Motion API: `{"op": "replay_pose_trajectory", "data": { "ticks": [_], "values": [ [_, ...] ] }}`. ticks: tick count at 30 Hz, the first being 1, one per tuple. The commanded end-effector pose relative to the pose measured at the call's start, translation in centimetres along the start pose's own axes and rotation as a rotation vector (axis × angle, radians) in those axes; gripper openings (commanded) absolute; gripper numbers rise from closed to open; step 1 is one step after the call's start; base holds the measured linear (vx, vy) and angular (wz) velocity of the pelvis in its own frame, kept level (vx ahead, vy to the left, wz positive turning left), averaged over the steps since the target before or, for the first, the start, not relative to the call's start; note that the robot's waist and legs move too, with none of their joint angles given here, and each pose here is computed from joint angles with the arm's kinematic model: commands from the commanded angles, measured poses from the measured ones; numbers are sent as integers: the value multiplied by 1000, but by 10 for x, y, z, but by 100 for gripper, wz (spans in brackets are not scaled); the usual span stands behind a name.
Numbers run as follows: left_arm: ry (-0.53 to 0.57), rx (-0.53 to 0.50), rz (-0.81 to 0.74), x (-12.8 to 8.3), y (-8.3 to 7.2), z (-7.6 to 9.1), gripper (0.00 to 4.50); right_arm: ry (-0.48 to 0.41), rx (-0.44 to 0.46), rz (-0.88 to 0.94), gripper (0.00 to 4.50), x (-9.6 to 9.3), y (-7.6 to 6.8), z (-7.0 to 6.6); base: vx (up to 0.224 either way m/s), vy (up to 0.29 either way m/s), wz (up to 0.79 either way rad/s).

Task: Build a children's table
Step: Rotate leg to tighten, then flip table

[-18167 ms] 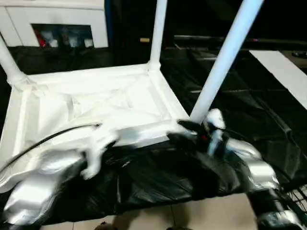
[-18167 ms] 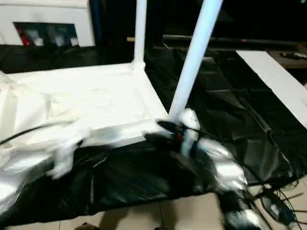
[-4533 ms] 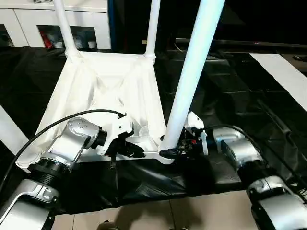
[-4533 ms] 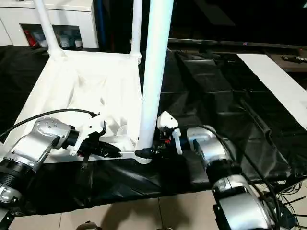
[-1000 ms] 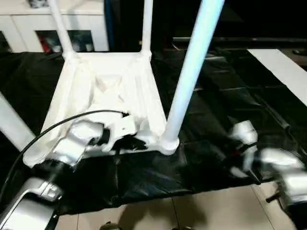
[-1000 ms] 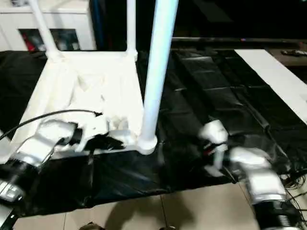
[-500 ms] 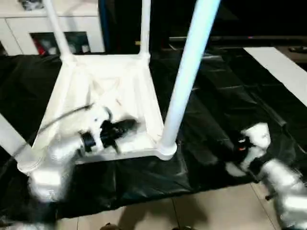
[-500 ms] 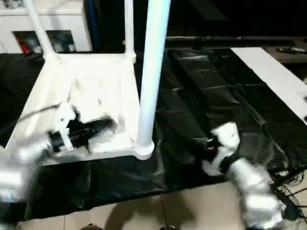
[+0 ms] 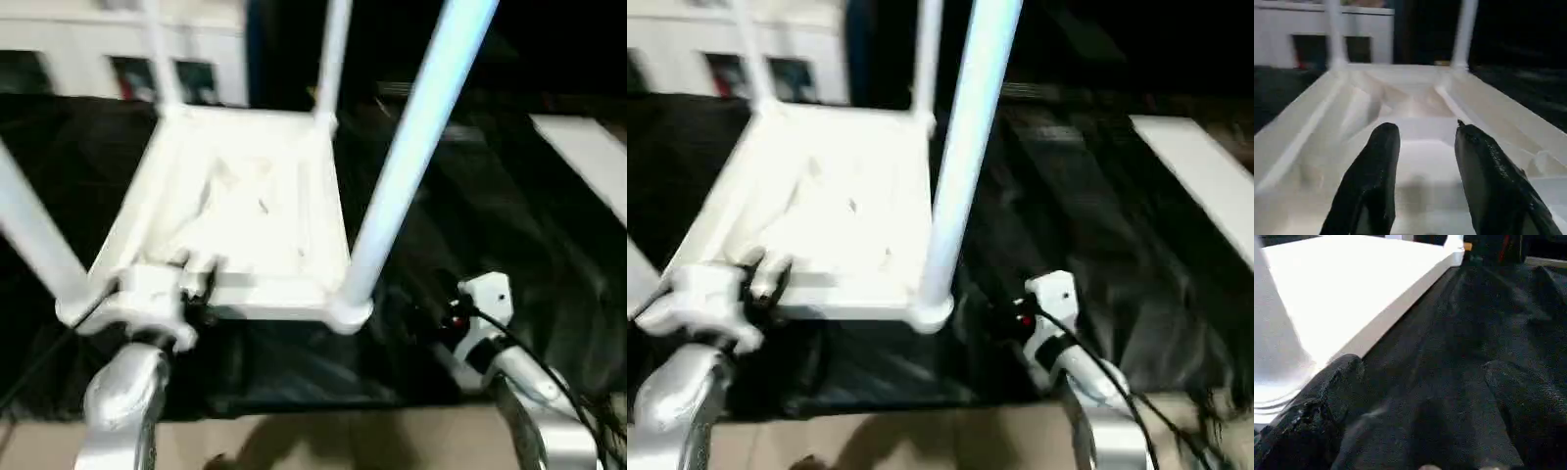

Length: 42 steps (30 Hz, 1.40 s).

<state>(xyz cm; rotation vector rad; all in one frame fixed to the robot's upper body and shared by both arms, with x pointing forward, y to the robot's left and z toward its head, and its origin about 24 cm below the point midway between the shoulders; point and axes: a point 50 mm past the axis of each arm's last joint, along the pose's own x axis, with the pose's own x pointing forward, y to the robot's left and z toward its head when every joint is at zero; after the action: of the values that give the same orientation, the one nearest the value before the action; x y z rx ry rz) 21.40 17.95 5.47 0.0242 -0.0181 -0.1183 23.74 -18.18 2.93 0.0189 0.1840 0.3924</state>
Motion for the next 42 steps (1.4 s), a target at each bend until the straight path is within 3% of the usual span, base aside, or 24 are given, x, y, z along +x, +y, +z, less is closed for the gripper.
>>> {"op": "replay_pose_trajectory", "data": {
  "ticks": [1, 3, 4, 7, 11, 17, 20, 21, 23, 29, 31, 34, 36, 42],
  "values": [
    [-28, 31, 34, -6, 5, 5, 239, -4, 8, -17, 450, -4, -2, 1, 10, -116, 5],
    [-32, 48, 131, -26, 10, 1, 248, 1, 11, -12, 450, -12, -3, -1, 6, -27, 2],
    [-25, 58, 156, -30, 12, 0, 275, 2, 8, -8, 450, -13, -3, -1, 0, 0, 0],
    [-26, 62, 210, -38, 17, -1, 296, -6, 8, 16, 450, -16, 0, -1, 0, 0, 0],
    [-43, 124, 322, -47, 34, 4, 324, -61, -3, 200, 450, -24, 12, 6, -18, 52, 9],
    [-25, 108, 301, -46, 39, 1, 367, -76, 4, 308, 450, -27, 19, 12, -12, 20, 0],
    [-18, 152, 344, -38, 57, 3, 373, -56, -13, 381, 450, -26, 25, 12, 0, 0, 0],
    [-18, 154, 349, -37, 59, 3, 406, -55, -16, 390, 450, -26, 25, 12, 0, 0, 0],
    [-26, 162, 376, -34, 67, 5, 410, -46, -23, 418, 450, -25, 27, 12, 0, 0, 0],
    [-36, 135, 453, -27, 83, 8, 447, -20, -90, 358, 450, -7, 23, 8, 0, 0, 0],
    [-39, 95, 457, -20, 89, 8, 450, -25, -29, 339, 450, 14, 27, 6, 0, 0, 0],
    [-43, 48, 409, -11, 89, 7, 450, -49, 2, 322, 450, 26, 28, 7, 0, 0, 0],
    [10, 63, 327, -3, 89, 0, 450, -67, 6, 261, 450, 37, 24, 9, 0, 0, 0],
    [100, 64, 352, 3, 93, -12, 450, -85, -7, 189, 450, 41, 12, 13, 0, 0, 0]
  ]
}}
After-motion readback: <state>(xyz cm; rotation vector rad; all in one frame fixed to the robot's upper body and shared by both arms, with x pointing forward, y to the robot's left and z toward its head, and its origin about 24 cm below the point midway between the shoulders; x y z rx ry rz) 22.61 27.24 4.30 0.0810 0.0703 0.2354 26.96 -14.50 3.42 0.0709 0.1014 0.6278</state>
